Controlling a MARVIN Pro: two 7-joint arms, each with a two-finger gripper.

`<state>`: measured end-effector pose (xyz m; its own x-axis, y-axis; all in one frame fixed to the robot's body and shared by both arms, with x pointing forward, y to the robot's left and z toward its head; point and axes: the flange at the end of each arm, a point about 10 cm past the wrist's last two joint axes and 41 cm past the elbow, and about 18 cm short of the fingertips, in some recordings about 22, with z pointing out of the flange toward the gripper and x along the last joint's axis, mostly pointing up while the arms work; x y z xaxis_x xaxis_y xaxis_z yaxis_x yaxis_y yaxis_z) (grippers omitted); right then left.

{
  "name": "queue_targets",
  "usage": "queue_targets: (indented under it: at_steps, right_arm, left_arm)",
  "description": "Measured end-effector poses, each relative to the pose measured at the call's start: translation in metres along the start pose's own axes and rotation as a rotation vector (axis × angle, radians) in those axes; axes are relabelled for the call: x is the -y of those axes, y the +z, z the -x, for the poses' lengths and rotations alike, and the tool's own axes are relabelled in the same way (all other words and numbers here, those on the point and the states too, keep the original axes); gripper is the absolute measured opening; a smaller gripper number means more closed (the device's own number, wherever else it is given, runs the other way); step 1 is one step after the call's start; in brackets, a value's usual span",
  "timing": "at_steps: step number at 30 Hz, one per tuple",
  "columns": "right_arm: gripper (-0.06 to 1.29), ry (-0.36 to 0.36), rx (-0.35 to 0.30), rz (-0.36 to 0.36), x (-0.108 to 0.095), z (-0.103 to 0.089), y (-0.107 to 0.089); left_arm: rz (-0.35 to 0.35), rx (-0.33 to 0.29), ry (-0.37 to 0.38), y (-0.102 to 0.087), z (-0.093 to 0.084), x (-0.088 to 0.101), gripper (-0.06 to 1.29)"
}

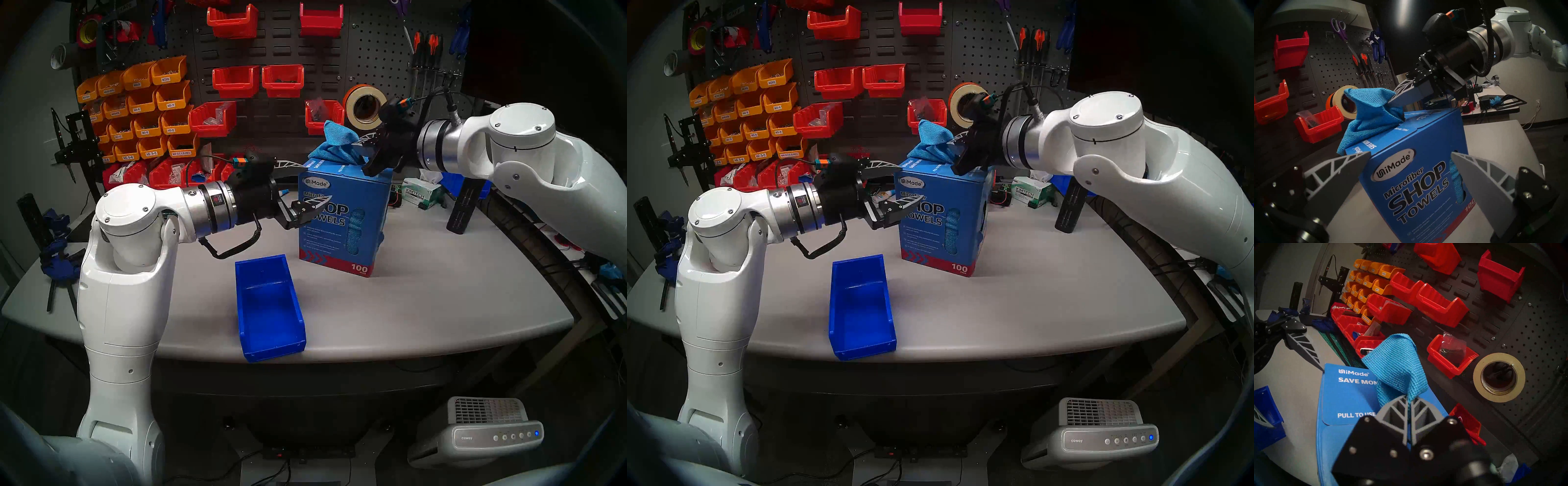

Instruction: Take out a shop towel

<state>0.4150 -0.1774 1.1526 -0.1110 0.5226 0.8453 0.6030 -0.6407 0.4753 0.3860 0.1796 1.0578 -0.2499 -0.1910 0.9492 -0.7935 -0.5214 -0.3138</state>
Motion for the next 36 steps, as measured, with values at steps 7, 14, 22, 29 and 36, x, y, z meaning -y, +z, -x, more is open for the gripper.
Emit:
queue_targets:
  at_steps: [7,14,22,29,36]
  right_arm:
    - [-0.04,-0.01,-0.009,0.006,-0.002,-0.008,-0.005]
    - [-0.04,-0.011,-0.023,0.005,-0.002,-0.015,-0.01]
    - [-0.04,-0.008,-0.042,0.012,-0.006,-0.024,-0.015]
    - [-0.04,-0.008,-0.065,0.029,-0.013,-0.034,-0.021]
    - [-0.04,-0.014,-0.086,0.044,-0.02,-0.045,-0.026]
  left_arm:
    - [0.004,-0.002,-0.004,0.001,0.0,-0.001,1.27]
    - [0.008,-0.004,-0.006,0.001,0.001,-0.002,1.27]
    - [0.011,-0.005,-0.007,0.002,0.001,-0.003,1.27]
    - [0.014,-0.007,-0.006,0.002,0.0,-0.004,1.27]
    - [0.016,-0.009,-0.005,0.002,-0.001,-0.006,1.27]
